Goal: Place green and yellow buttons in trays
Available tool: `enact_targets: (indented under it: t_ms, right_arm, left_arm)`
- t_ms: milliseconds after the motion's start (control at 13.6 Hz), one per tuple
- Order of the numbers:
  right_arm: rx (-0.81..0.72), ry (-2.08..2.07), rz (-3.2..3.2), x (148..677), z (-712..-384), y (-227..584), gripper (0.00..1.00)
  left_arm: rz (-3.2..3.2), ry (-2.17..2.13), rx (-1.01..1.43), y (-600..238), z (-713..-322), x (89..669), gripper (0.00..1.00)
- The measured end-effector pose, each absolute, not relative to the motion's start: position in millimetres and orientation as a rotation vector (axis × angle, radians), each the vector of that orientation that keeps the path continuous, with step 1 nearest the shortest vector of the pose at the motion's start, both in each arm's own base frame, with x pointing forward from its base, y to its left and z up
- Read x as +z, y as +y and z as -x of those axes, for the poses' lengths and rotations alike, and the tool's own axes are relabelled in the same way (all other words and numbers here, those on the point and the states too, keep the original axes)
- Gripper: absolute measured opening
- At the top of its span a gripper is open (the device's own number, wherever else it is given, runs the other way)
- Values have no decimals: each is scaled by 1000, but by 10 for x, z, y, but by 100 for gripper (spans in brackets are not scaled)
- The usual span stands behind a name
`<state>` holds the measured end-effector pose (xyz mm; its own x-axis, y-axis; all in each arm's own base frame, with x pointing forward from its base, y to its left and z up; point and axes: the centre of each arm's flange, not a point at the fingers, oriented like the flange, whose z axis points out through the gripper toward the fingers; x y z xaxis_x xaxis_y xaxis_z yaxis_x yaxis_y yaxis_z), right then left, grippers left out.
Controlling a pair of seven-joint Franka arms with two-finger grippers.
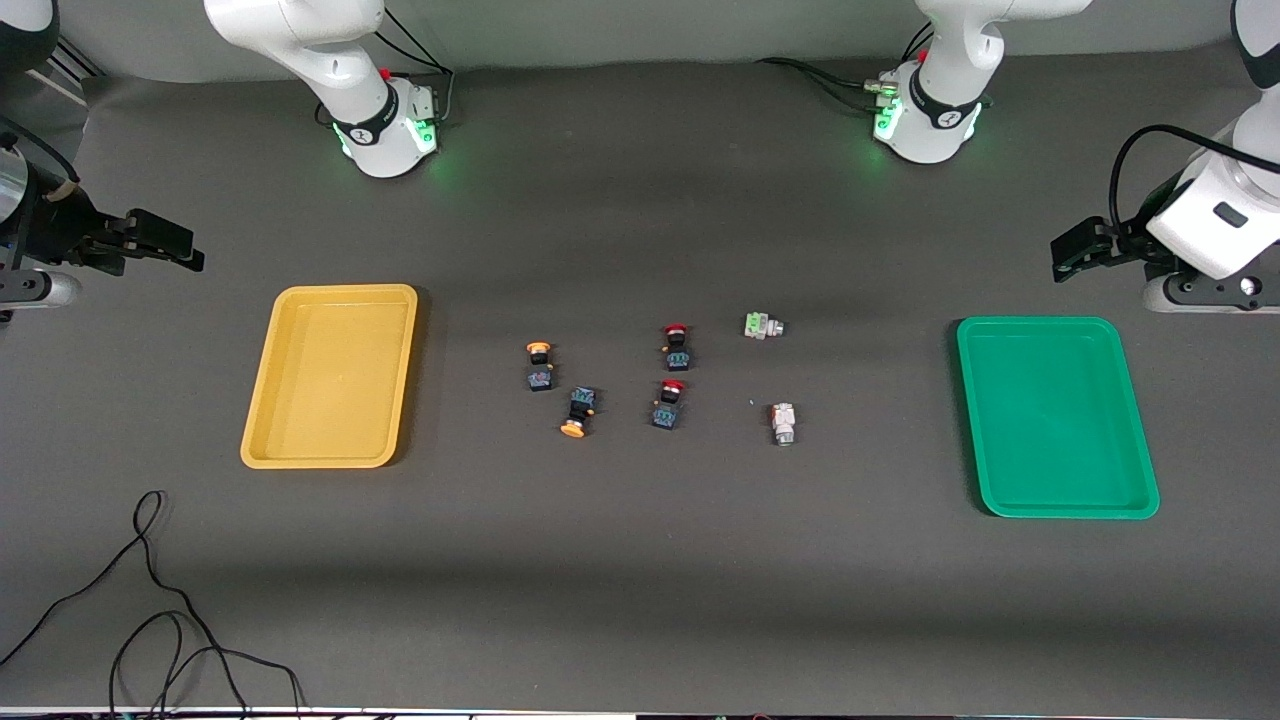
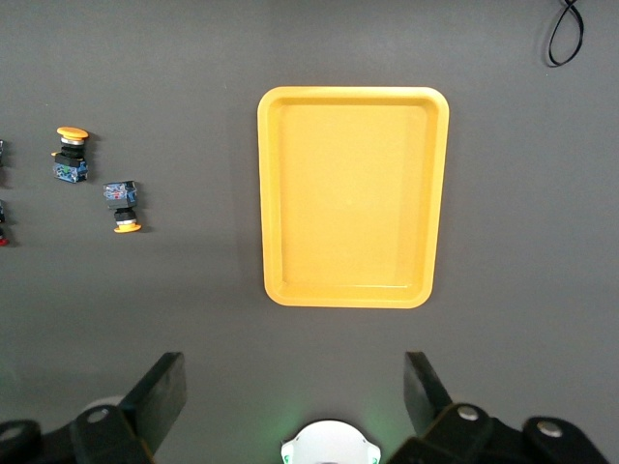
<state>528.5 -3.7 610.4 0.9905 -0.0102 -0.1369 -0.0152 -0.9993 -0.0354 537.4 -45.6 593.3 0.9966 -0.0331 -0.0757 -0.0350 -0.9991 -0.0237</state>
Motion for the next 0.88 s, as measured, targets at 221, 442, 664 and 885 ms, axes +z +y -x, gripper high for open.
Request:
enact_targets:
  t_ms: [221,442,664,885]
  right_arm:
    - [213,20,3098,6104,-5285,-37,100]
    - [214,19,3098,6102,-5286,-34,100]
    - [225,-7,3093,6026,-5332,69,100]
    - [228,-18,3032,5801,-5481,454,100]
  left_arm:
    - [3114,52,119,-452,-5374,5928,100]
    - [3113,52,122,-450,-5373,5924,100]
    - [3115,63,131,-495,-5364,5904,100]
    - [3156,52,177,-627,-5331,5735,100]
